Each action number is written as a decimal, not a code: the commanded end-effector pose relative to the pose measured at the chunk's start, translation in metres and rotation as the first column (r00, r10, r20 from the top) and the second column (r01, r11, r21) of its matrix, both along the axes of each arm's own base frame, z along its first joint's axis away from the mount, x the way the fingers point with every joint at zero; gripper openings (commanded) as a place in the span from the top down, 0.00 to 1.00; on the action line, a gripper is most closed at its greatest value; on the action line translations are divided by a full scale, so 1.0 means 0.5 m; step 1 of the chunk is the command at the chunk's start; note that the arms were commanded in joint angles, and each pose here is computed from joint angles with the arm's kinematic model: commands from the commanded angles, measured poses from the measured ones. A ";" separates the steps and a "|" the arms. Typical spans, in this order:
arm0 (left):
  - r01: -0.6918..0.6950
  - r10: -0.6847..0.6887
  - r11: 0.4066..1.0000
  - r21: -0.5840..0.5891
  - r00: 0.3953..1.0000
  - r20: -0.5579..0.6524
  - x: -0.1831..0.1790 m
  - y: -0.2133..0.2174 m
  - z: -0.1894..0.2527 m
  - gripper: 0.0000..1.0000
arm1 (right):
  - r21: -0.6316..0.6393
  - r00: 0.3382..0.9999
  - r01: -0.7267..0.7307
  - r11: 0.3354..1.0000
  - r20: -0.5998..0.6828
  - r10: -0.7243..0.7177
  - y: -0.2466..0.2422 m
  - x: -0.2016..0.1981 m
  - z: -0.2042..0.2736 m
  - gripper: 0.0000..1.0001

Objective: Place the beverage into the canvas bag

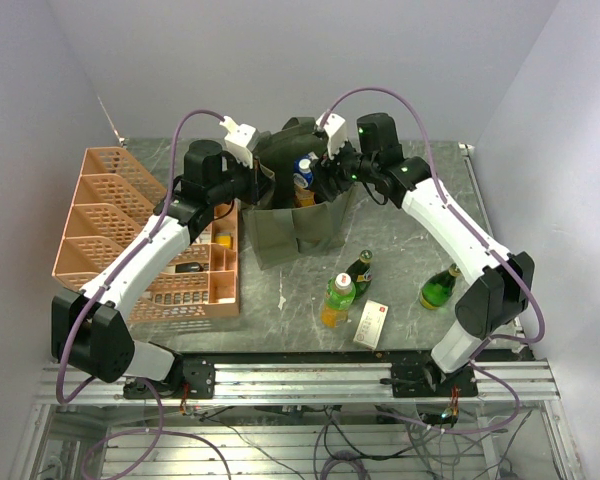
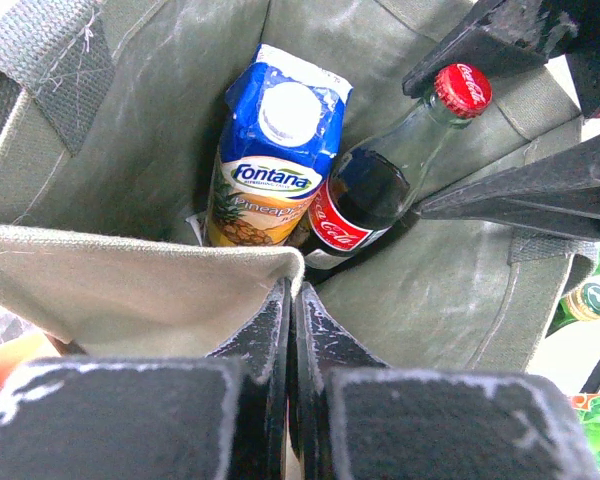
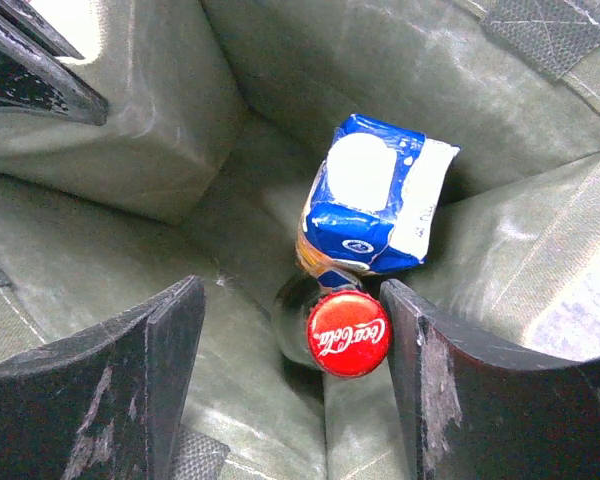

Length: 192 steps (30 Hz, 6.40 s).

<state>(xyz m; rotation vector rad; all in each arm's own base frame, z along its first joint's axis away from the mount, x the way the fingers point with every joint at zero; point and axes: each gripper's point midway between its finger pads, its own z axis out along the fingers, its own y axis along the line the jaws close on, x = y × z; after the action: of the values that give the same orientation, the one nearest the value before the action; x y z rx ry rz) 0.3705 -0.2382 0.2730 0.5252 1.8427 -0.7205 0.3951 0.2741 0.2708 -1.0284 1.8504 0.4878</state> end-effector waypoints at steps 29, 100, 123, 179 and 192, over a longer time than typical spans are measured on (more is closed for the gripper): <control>0.010 -0.009 1.000 -0.010 0.999 0.037 -0.004 -0.006 0.027 0.93 | -0.015 0.924 -0.354 0.935 0.150 0.352 -0.073 -0.275 0.143 0.24; 0.021 -0.023 0.999 0.043 0.999 0.033 0.003 -0.004 0.001 0.93 | 0.059 0.764 -0.638 0.768 -0.072 0.641 -0.028 -0.427 -0.019 1.00; 0.064 -0.065 0.998 0.028 0.997 0.049 -0.010 -0.013 0.003 0.93 | 0.071 0.770 -0.636 0.769 0.133 0.624 0.044 -0.397 0.205 1.00; -0.247 0.246 0.969 0.000 0.969 0.027 0.059 0.053 0.070 0.41 | 0.226 0.837 -0.257 0.940 0.539 0.099 0.118 -0.097 0.546 1.00; -0.218 0.217 0.976 -0.021 0.976 -0.017 0.050 0.034 0.057 0.42 | 0.224 0.848 -0.239 0.945 0.523 0.091 0.137 -0.055 0.517 1.00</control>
<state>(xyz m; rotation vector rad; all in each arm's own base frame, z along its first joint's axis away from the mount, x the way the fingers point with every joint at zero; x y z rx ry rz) 0.4024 -0.2169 0.2959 0.3033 1.8837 -0.5692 0.3645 0.3460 0.4911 -1.0690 1.3107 0.5391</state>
